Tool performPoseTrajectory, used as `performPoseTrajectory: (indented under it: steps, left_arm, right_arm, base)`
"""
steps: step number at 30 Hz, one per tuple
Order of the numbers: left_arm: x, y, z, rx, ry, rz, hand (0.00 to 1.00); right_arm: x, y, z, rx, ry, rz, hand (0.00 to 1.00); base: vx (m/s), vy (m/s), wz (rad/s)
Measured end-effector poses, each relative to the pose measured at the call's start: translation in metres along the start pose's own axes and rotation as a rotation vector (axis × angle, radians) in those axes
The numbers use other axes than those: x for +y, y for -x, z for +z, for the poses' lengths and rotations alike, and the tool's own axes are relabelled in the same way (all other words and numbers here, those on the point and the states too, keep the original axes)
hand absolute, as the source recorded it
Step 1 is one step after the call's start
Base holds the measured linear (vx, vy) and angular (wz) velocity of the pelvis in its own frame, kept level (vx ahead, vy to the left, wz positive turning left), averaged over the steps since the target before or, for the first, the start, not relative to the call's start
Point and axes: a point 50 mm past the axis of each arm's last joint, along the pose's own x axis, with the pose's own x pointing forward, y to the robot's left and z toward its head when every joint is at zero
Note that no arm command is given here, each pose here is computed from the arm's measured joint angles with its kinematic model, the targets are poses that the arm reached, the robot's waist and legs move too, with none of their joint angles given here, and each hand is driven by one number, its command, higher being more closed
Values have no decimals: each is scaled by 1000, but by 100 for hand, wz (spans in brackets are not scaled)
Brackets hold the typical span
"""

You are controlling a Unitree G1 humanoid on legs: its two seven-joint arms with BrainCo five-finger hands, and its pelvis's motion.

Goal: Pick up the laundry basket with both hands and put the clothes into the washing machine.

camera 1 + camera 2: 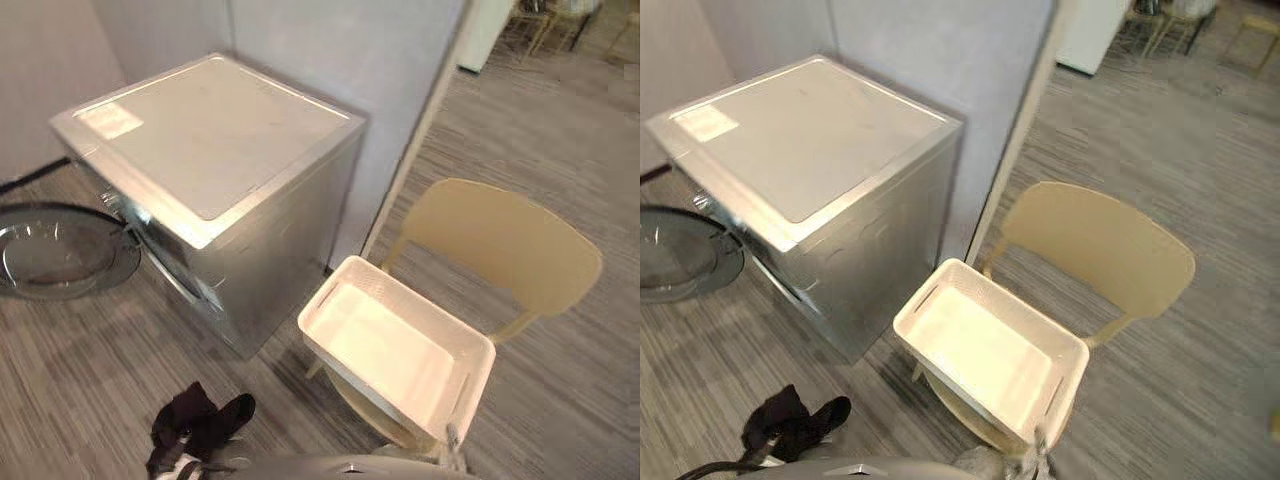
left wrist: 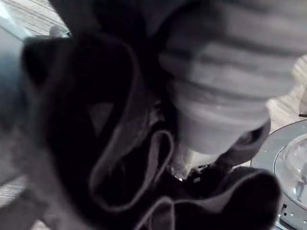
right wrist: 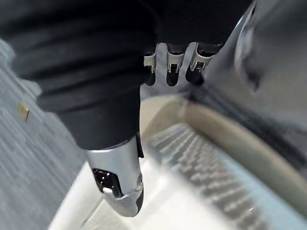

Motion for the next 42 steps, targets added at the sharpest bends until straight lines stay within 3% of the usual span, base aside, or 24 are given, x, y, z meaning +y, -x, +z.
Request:
performPoseTrajectory:
  steps: [5, 11, 16, 20, 25, 33, 37, 42]
  left_arm:
    - [-10, 2, -12, 45, -107, -61, 100]
    - [-3, 5, -24, 94, -214, -58, 100]
    - [2, 5, -21, 109, -296, -58, 100]
    - [-3, 2, -19, 109, -315, -66, 100]
    - [-5, 3, -28, 132, -241, -41, 100]
    - [-22, -1, -9, 39, -165, -83, 100]
    - [-15, 0, -12, 44, -137, -61, 100]
    - [-1, 1, -10, 35, -91, -1, 100]
  right_arm:
    - [-34, 4, 1, 11, -89, -131, 0]
    - [-24, 2, 4, 7, -63, -99, 0]
    - [-13, 2, -4, 37, 92, -26, 0]
    - [-11, 2, -8, 51, 67, -8, 0]
    - [-18, 1, 2, 11, -42, -45, 0]
    - [13, 0, -7, 30, 25, 61, 0]
    - [18, 0, -6, 29, 23, 75, 0]
    - [-11, -2, 18, -18, 45, -19, 0]
  base:
    - [19, 257, 38]
    - [-41, 134, 13]
    - [-51, -37, 44]
    - [-118, -153, 40]
    - [-49, -119, 16]
    - [2, 83, 20]
    - [-54, 244, -16]
    - [10, 493, 12]
